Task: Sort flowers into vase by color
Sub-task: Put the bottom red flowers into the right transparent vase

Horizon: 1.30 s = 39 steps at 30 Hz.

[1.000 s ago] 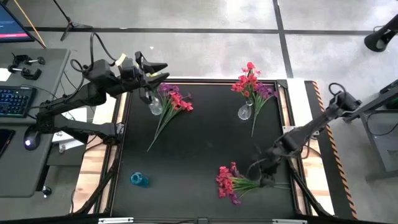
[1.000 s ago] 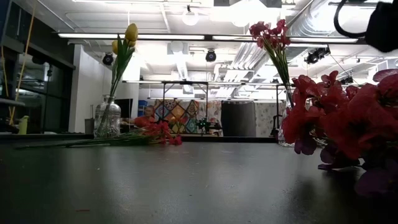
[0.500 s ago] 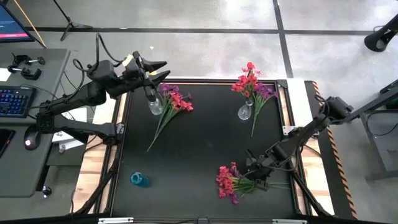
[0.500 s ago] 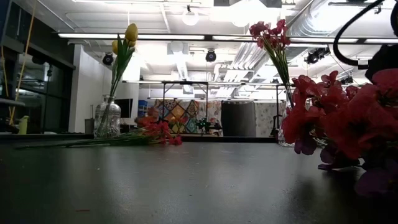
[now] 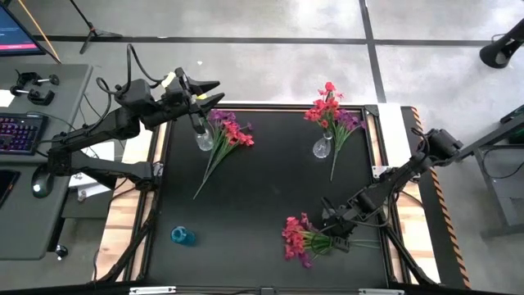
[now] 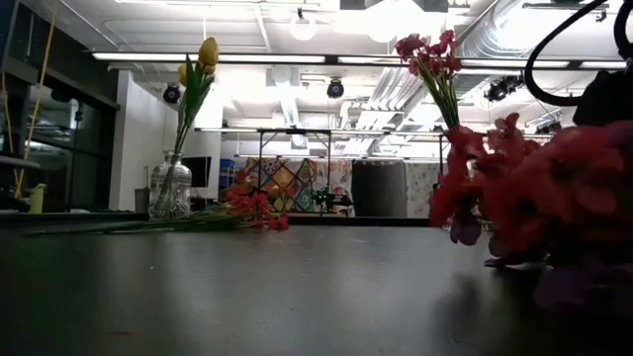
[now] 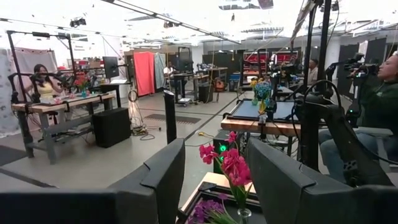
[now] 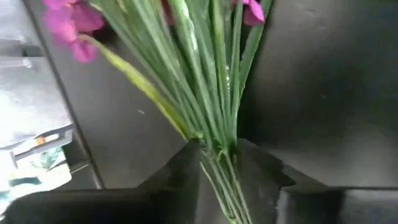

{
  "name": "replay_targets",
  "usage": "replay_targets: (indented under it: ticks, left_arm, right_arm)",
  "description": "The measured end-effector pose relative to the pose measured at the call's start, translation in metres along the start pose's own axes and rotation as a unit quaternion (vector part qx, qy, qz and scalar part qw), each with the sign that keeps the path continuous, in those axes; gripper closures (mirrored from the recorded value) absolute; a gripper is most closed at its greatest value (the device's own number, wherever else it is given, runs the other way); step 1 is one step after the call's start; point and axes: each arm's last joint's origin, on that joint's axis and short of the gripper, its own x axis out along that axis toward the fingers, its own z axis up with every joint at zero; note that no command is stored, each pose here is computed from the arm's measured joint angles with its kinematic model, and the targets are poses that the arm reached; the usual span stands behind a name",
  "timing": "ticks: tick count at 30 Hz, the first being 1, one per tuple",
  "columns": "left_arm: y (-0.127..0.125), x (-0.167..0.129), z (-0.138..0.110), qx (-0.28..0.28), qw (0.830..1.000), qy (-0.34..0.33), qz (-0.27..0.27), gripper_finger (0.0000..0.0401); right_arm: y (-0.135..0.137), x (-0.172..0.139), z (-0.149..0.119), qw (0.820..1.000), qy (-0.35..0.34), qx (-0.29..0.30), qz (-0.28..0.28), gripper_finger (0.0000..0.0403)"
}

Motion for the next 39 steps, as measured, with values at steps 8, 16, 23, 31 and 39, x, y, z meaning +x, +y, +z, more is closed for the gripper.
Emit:
replay_targets:
  ticks: [8,16,23,31,39]
  left_arm:
    - [0.000,0.000,0.000,0.000,1.000,0.000,0.000,0.0238]
    - [0.000,0.000,0.000,0.000,1.000,0.002,0.000,0.0238]
    - [0.000,0.000,-0.003,0.002,1.000,0.013,-0.001,0.0238]
    - [0.000,0.000,-0.003,0.002,1.000,0.014,-0.001,0.0238]
    - [0.000,0.000,-0.003,0.011,1.000,0.014,-0.001,0.0238]
  right_arm:
    - [0.004,0.000,0.001,1.000,0.008,-0.006,0.026,0.0371]
    - [0.004,-0.001,0.001,1.000,0.008,-0.005,0.026,0.0348]
    - [0.003,-0.001,0.001,1.000,0.007,0.001,0.026,0.0288]
    - [0.003,-0.001,0.001,1.000,0.002,0.010,0.022,0.0321]
    - [0.006,-0.018,-0.002,0.999,-0.008,-0.004,0.036,0.0389]
